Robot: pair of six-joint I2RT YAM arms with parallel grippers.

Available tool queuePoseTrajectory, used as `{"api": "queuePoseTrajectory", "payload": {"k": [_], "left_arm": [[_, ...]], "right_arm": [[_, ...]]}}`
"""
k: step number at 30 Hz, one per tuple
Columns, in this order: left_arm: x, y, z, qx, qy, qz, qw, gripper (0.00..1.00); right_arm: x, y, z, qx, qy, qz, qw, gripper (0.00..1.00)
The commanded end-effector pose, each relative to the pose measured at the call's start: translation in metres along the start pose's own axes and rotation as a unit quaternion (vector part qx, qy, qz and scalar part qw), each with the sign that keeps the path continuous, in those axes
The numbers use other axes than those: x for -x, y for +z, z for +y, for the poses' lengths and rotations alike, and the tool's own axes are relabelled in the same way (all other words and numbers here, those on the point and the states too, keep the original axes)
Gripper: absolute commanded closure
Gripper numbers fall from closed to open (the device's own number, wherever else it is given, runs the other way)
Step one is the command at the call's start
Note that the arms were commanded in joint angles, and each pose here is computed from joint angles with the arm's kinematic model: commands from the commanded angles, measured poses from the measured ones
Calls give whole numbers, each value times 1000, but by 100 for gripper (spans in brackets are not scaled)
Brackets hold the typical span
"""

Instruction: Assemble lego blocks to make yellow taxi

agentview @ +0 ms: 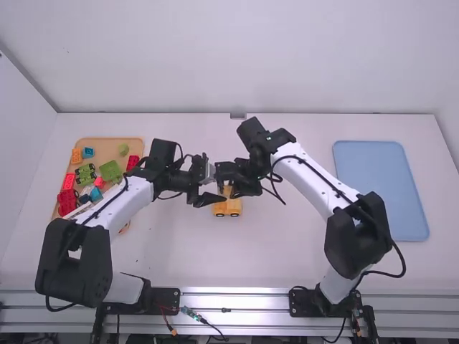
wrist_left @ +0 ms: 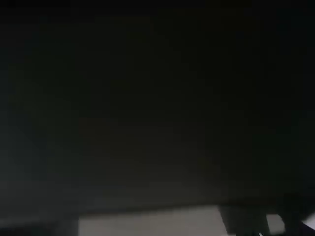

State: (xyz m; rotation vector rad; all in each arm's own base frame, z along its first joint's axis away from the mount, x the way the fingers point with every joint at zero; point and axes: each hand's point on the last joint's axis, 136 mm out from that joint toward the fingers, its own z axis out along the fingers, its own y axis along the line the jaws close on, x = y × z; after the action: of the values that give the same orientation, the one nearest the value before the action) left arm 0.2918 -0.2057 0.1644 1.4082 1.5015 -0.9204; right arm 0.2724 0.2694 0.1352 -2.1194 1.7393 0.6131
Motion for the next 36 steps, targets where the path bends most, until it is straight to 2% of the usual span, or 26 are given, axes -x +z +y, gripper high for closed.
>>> {"api": "queuePoseTrajectory", "payload": {"k": [1, 5, 11, 20, 26, 31, 33, 36], "left_arm": [[10, -4, -1, -11, 16, -25, 999, 28], [16, -10, -5, -22, 28, -53, 998, 25], [14, -8, -6, -23, 29, -49, 998, 23], [10, -7, -3, -16, 30, -36, 999, 41], [9, -6, 1, -9, 14, -30, 999, 43], [8, -6, 0, -9, 10, -28, 1000, 38], [9, -6, 0, -10, 11, -28, 999, 39], [8, -6, 0, -9, 10, -28, 1000, 47]], "right_arm": [[16, -12, 0, 2, -16, -44, 999, 75], [15, -15, 2, 8, -32, -62, 998, 75], [14, -14, 1, 8, -30, -67, 997, 74], [20, -11, 4, 10, -42, -65, 997, 74], [22, -11, 4, 12, -42, -71, 997, 74], [20, -10, -2, 0, -23, -63, 998, 73], [20, -10, -2, -1, -21, -63, 998, 73], [20, -10, -1, 1, -28, -62, 998, 74]]}}
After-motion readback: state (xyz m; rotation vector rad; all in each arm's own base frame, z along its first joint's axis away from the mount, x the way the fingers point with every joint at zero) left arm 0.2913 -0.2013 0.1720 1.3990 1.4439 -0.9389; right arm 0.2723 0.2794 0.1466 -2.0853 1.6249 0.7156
